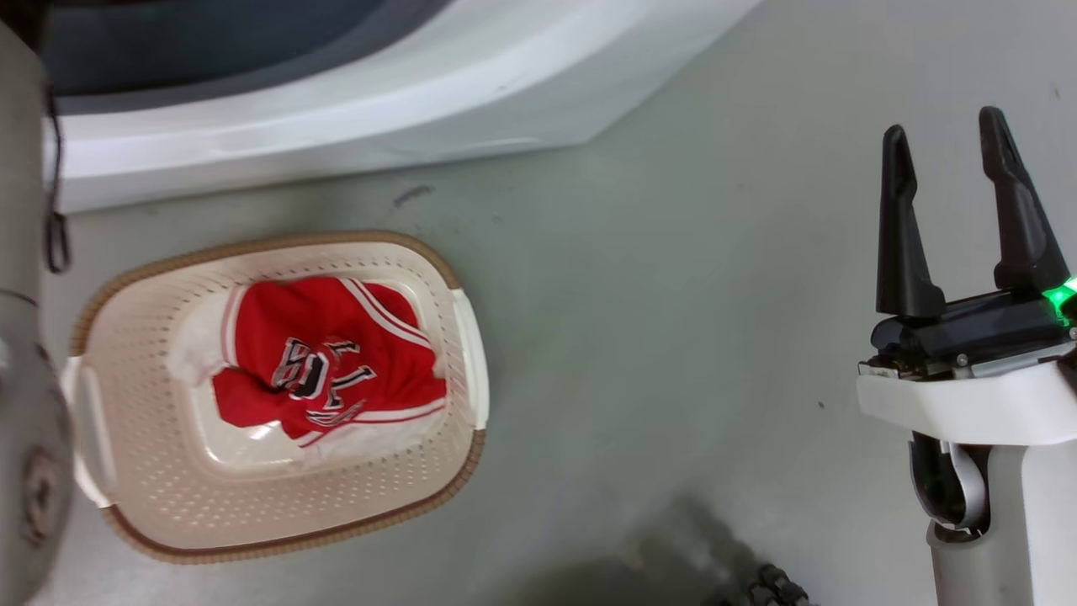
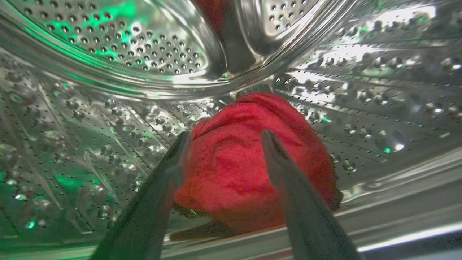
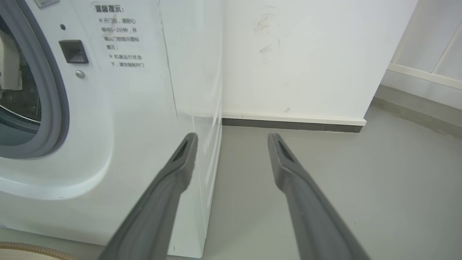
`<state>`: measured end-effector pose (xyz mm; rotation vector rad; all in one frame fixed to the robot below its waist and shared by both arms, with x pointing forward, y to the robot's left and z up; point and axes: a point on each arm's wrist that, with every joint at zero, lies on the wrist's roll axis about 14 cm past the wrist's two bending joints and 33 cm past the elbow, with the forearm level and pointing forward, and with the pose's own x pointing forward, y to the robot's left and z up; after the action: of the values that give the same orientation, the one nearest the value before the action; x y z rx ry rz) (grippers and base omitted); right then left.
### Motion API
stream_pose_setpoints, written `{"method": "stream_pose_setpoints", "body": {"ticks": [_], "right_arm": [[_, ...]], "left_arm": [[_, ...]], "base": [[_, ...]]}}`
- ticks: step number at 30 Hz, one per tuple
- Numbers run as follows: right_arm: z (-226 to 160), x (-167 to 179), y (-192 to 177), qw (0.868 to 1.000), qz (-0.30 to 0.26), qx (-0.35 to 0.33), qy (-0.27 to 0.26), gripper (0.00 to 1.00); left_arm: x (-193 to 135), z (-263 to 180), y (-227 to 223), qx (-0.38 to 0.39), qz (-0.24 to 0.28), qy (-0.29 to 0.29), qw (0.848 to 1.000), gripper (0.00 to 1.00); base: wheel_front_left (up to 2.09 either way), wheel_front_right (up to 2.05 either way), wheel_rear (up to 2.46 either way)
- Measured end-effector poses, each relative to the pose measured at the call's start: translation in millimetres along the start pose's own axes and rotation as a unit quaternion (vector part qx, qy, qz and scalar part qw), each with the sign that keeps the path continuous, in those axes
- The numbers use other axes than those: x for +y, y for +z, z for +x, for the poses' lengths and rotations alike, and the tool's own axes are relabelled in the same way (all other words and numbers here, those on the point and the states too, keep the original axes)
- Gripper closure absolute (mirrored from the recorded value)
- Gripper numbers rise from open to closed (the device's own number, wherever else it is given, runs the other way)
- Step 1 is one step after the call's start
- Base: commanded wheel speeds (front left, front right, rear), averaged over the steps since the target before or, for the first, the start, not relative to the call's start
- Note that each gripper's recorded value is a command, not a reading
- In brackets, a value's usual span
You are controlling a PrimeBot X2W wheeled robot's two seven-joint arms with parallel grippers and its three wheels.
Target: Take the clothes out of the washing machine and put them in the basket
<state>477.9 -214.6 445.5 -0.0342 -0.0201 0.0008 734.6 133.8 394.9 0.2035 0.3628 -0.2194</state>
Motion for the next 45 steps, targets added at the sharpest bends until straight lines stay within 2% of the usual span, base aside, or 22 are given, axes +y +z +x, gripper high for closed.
{"method": "stream_pose_setpoints", "body": {"ticks": [5,12,28,29,30,36,45], "right_arm": [[2,-7,-11,1.0,0.0,0.011,-0.008,0.0],[2,-12,-21,1.0,-0.001,0.021,-0.015,0.0],[0,-25,-47,0.998,-0.001,0.05,-0.034,0.0],[0,-26,-47,0.998,0.0,0.05,-0.035,0.0],[1,-26,-47,0.998,0.001,0.049,-0.035,0.0],[3,-26,-45,0.998,0.001,0.045,-0.034,0.0],[3,-24,-33,0.999,0.002,0.031,-0.031,0.0]], "left_arm": [[-1,26,-30,0.097,-0.022,-0.005,0.995,0.0],[-6,43,-69,0.205,-0.017,-0.012,0.979,0.0],[-7,66,-111,0.258,-0.012,-0.014,0.966,0.0],[-8,66,-112,0.26,-0.012,-0.014,0.965,0.55],[-8,66,-113,0.263,-0.012,-0.015,0.965,1.0],[-7,67,-107,0.247,-0.009,-0.014,0.969,1.0],[10,65,-70,0.154,0.005,0.0,0.988,1.0]], "base": [[0.0,0.0,0.0],[0.0,0.0,0.0],[0.0,0.0,0.0],[0.0,0.0,0.0],[0.0,0.0,0.0],[0.0,0.0,0.0],[0.0,0.0,0.0]]}}
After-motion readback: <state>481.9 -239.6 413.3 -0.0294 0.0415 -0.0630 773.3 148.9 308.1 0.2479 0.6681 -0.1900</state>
